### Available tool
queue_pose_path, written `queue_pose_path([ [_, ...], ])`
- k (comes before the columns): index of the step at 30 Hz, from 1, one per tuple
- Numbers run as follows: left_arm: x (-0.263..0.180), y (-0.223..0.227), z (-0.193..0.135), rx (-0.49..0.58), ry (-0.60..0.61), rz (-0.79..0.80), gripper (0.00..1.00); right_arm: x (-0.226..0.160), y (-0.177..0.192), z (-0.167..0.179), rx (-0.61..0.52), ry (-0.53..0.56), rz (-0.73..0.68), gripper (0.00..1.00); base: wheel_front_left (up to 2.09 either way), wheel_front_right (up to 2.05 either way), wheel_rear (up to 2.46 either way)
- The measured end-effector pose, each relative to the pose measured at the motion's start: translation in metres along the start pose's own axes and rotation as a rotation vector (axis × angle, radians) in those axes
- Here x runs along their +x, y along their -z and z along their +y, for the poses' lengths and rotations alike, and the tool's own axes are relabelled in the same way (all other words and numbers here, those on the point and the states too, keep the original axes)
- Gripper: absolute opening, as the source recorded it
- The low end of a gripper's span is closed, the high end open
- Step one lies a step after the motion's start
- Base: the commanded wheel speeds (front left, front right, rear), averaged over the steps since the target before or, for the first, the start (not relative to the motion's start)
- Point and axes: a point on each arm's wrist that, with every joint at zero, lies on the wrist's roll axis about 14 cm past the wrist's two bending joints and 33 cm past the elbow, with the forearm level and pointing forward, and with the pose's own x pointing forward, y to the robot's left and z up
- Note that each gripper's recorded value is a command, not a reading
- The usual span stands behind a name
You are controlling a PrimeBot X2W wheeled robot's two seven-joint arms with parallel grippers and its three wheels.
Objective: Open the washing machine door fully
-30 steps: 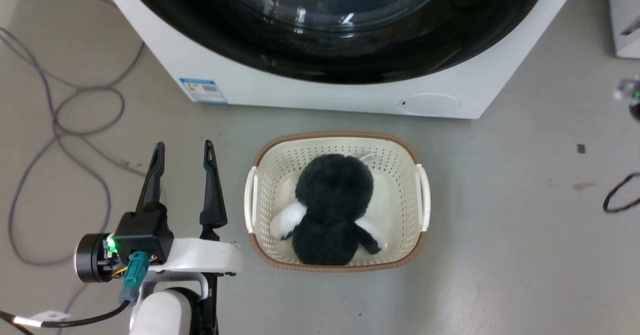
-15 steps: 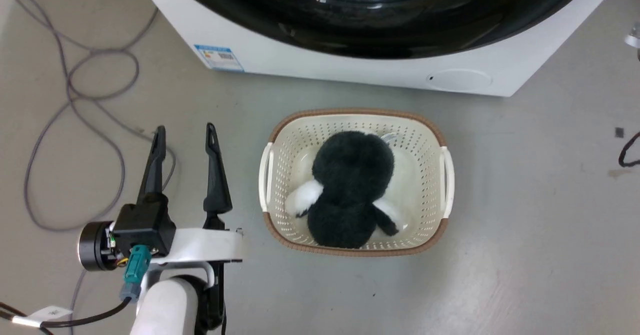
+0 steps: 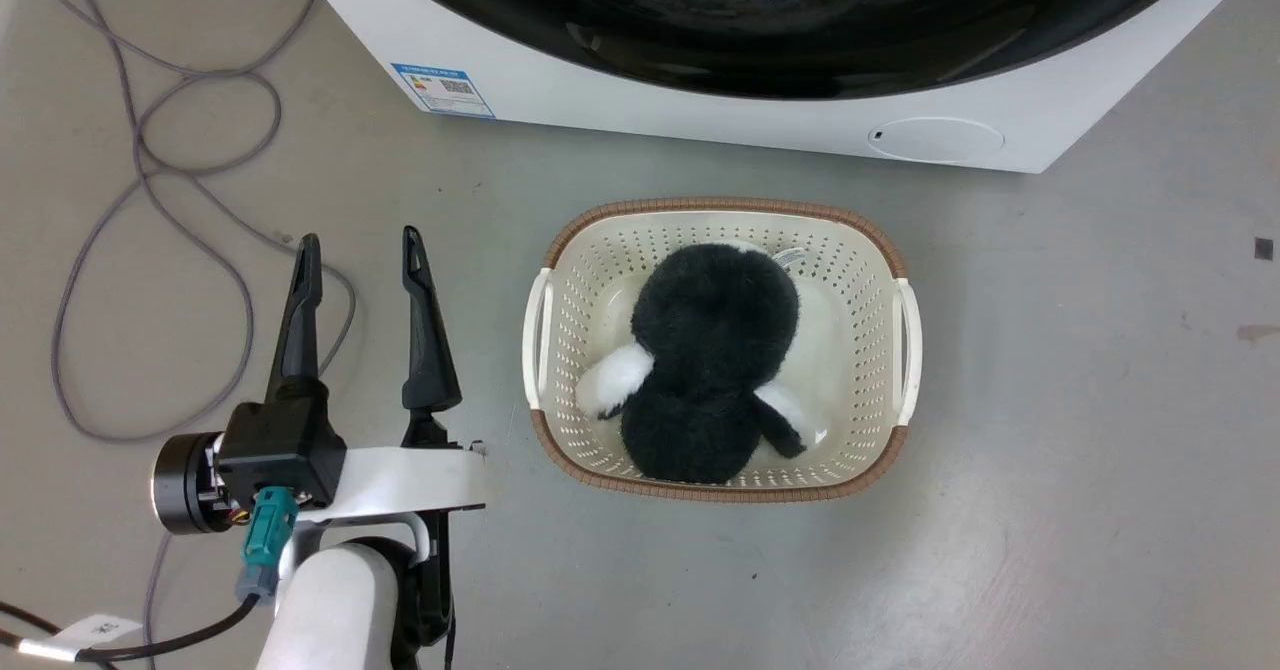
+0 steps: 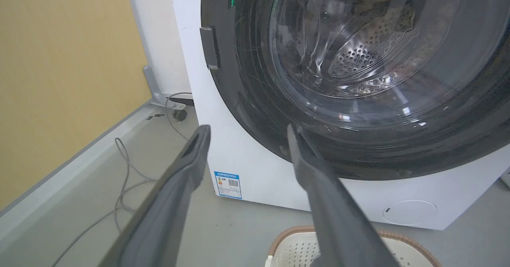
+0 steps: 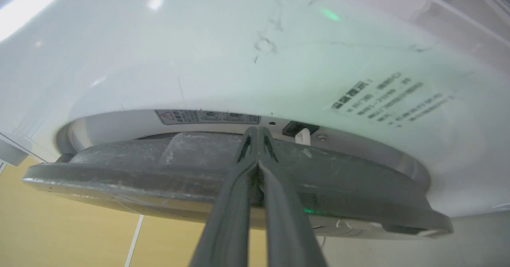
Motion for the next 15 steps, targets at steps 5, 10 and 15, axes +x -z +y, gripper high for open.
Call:
queue_pose_path([
  [5, 0.000, -0.005, 0.000, -0.004, 0.001, -0.021, 1.00, -0.005, 0.005, 0.004, 0.015, -0.003, 0.077, 0.00, 0.00, 0.00, 0.00],
  [10, 0.001, -0.009, -0.001, -0.008, 0.002, -0.036, 1.00, -0.007, 0.010, 0.014, 0.043, -0.030, 0.118, 0.00, 0.00, 0.00, 0.00],
  [15, 0.000, -0.017, -0.003, -0.015, 0.006, -0.058, 1.00, -0.012, 0.027, 0.032, 0.058, -0.071, 0.169, 0.00, 0.00, 0.00, 0.00],
])
